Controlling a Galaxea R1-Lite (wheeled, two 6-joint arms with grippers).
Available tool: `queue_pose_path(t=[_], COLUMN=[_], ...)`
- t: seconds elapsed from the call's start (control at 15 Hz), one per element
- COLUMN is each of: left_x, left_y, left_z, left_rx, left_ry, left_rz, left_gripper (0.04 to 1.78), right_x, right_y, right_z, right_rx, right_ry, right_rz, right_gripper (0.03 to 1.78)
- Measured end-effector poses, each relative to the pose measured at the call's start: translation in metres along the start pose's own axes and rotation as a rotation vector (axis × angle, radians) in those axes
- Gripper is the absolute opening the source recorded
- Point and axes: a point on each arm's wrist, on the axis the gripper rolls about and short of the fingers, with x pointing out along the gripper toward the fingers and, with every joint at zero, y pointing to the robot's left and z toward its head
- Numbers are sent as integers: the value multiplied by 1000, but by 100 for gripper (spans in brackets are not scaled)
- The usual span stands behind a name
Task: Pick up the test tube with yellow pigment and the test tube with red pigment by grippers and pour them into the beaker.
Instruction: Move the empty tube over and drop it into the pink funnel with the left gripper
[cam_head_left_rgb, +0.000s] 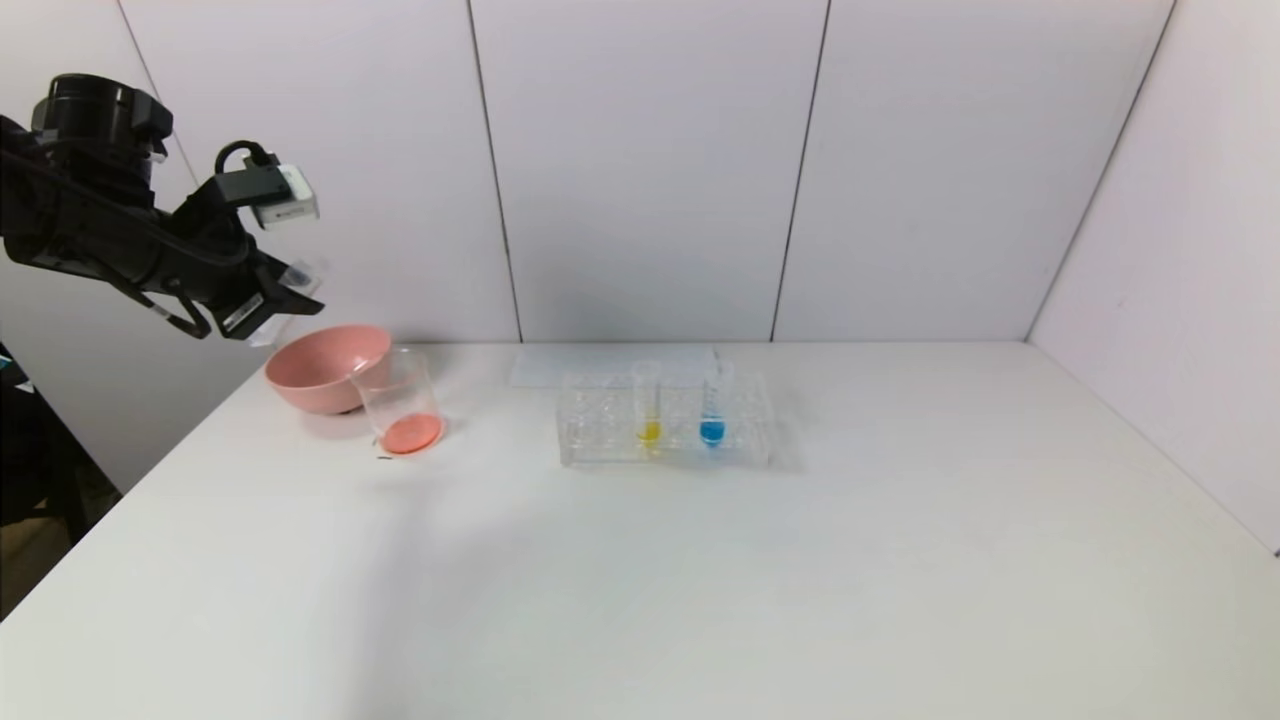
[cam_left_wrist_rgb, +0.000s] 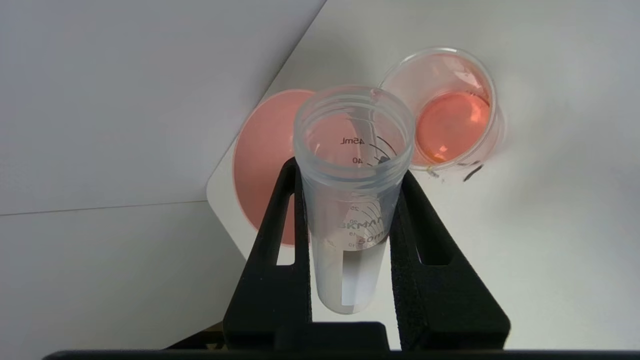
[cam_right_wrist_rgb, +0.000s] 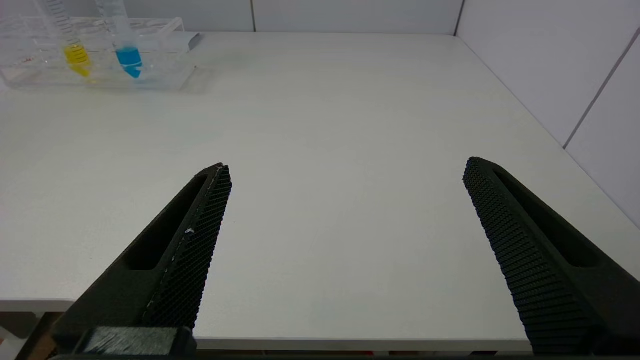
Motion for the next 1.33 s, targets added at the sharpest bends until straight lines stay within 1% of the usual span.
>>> queue_pose_path(t=[0.33,0.6,0.73,0.8,0.87,1.07,1.2,1.33], left_x=[6,16,23,27,32,49,61,72], left_y=[3,9,8,6,3,-1,-4,-7], left_z=[-1,0,0,-1,-4,-9,-12,-18], left_rx=[-258,-477,-587,-630,-670,-721,-747,-773], left_ry=[-56,-188,-243,-250,-238,-237,-279,-290], left_rz=[48,142,169,186,213,330,357,358], left_gripper=[46,46,46,46,46,46,46,46], right_x=[0,0,0,0,0,0,0,0], right_y=[0,0,0,0,0,0,0,0], right_z=[0,0,0,0,0,0,0,0], right_rx=[0,0,0,0,0,0,0,0], right_ry=[0,0,0,0,0,0,0,0], right_rz=[0,1,0,0,0,0,1,0], right_gripper=[170,170,170,170,170,170,170,170])
